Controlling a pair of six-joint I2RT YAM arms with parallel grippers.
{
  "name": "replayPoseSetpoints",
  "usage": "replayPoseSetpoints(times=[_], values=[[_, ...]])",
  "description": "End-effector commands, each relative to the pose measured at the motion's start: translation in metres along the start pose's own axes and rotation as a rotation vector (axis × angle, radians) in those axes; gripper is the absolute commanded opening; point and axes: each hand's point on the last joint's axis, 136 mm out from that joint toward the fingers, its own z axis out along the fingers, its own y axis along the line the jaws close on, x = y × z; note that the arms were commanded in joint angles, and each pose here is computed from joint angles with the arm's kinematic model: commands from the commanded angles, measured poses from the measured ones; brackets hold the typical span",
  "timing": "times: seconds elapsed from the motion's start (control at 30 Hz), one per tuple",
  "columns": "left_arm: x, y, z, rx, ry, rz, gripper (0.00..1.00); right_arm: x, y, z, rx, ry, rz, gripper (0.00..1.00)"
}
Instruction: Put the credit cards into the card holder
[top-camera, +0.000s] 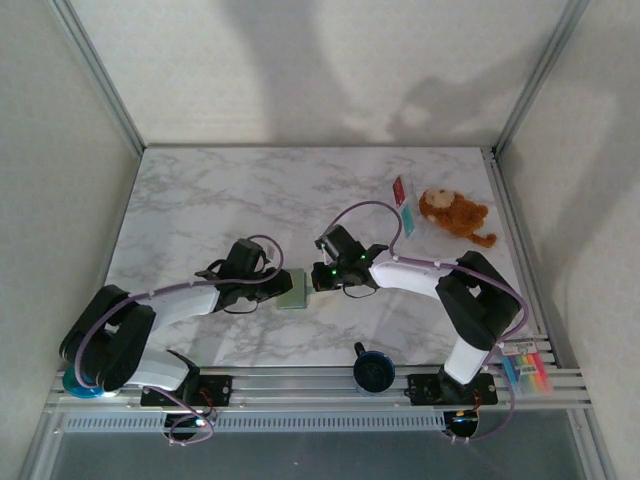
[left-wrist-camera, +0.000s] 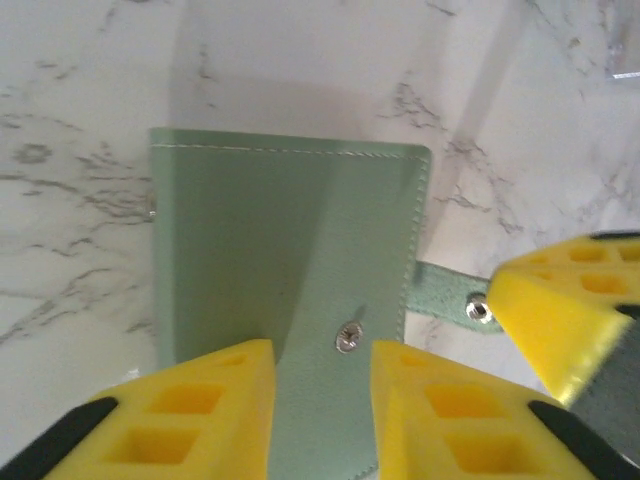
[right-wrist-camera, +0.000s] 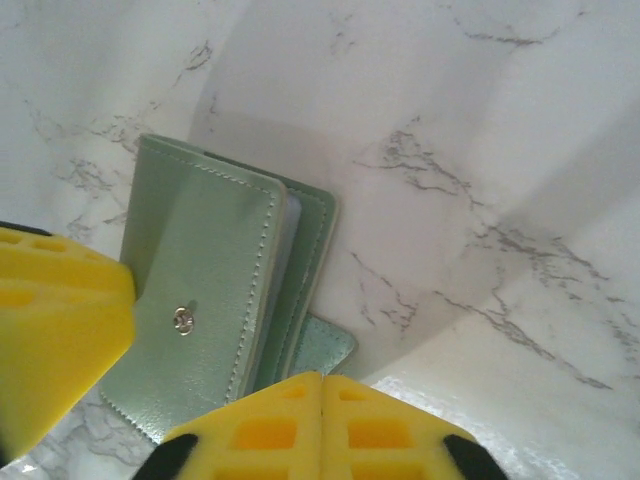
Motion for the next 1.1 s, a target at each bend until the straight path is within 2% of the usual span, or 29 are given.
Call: replayPoseSetpoints(times=[0.0,0.23,0.47,0.87,1.07], values=[[-0.004,0.016,0.005,-0.039,-0.034,-0.037,0.23,-0.002,0.01,-0.004,-0.045,0.012,0.021,0.0],[0.005,0.021,0.008,-0.033,-0.008,-0.05,0.1,-0.005,0.032,0.005,-0.153,0.034,0.09,0.0],[0.012,0.018,0.006,0.003,0.005,-0.068,0.08,-0.01,0.046,0.018,-0.14,0.048,0.073,0.0],[0.018,0.024,0.008,-0.004,0.016,-0.074,0.06,-0.005,0.034,0.033,-0.027,0.07,0.034,0.0],[0.017,0.025,0.008,-0.008,0.009,-0.08,0.05,-0.005,0.025,0.034,0.1,0.062,-0.029,0.0]])
